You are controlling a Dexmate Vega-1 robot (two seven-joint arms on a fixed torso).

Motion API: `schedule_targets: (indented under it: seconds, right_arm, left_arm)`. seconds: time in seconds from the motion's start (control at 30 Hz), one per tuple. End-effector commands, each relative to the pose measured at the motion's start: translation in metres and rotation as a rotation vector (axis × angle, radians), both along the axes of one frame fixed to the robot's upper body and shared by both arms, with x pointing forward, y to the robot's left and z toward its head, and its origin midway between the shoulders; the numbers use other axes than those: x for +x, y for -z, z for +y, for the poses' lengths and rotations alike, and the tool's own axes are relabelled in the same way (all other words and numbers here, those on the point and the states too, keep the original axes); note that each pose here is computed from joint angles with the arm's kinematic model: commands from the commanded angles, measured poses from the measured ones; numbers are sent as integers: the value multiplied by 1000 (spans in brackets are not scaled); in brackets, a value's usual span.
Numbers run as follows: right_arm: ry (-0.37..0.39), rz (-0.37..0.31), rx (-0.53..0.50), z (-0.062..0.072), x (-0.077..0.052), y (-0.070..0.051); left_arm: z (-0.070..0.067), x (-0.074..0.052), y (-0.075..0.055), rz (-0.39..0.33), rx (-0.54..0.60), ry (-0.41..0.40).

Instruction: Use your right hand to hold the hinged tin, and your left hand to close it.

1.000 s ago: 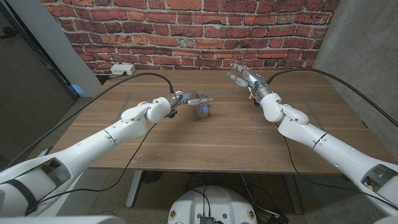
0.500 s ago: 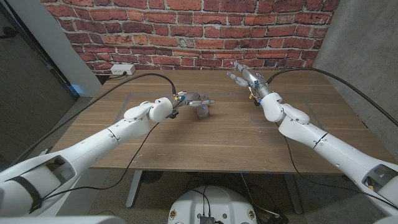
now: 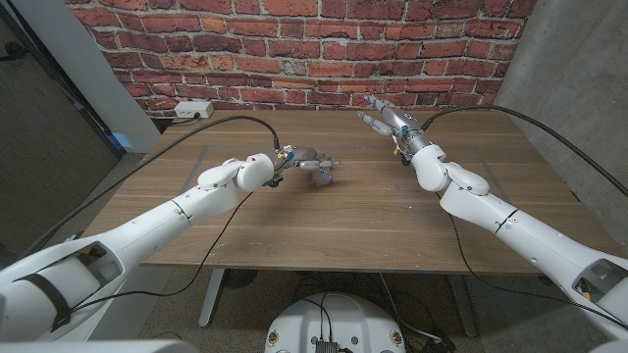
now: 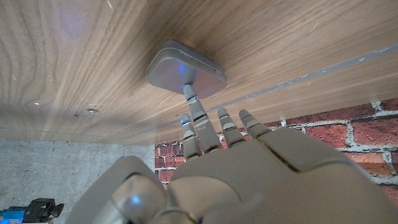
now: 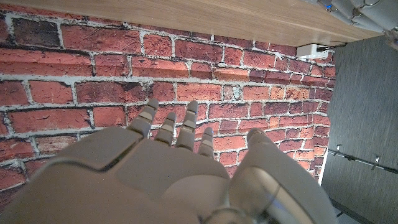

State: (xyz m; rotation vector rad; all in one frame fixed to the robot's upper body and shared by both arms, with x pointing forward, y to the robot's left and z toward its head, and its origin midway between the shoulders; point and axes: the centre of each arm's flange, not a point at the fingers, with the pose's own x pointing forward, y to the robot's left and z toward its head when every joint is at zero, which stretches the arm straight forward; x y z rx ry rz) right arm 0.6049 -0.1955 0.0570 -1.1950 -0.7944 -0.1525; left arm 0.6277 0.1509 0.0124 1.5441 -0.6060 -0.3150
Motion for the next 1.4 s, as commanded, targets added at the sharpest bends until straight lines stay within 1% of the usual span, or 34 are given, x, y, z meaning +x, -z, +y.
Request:
schedule_targets:
  seconds: [0.03,0.13,0.17,0.2,0.23,0.27,0.3,0.33,0.37,0.4,0.7,0.93,1.07,1.2,1.27,1.3,1.37,1.4]
  right_arm:
    - [2,1,2,-1,1,-1]
    - [2,5,2,-1,2,-2]
    - [5,3,-1,-1,2,-2]
    - [5,3,-1,-1,2,-2]
    - [6,5,-1,-1,2,-2]
    - [9,4,1,-1,2,-3]
    - [9,5,2,-2,2,-3]
    - [9,5,2,-2,2,-3]
    - [11,4,6,-2,2,-3]
    - [12,3,8,-2,2,-3]
    - [11,10,10,-2,1,-3]
    - [7,18,30,-1,1,-1]
    - [-3,35,30,1,4,0]
    - [-14,48,32,3,6,0]
    - [-7,42,31,4,7,0]
    - [-10,46,38,4,8,0]
    - [-44,84,65,5,12,-1]
    - [-62,99,77,5,14,-1]
  left_arm:
    - [3,-1,3,8,-3,-3]
    - [4,-3,2,-5,-33,16]
    - [5,-10,-4,-27,-64,38]
    - [5,-10,-4,-28,-65,38]
    - [4,-16,-8,-51,-76,52]
    - [4,-28,-17,-103,-105,80]
    - [4,-33,-20,-120,-107,86]
    - [4,-33,-20,-120,-107,85]
    - [4,-37,-24,-139,-112,92]
    - [5,-38,-25,-145,-123,97]
    - [12,-35,-21,-135,-156,63]
    - [27,-31,-15,-93,-288,48]
    - [35,-32,-15,-101,-341,56]
    - [39,-32,-15,-131,-361,69]
    - [40,-31,-15,-122,-376,75]
    - [40,-30,-15,-111,-397,90]
    - [41,-28,-15,-93,-433,132]
    - [40,-28,-16,-99,-442,141]
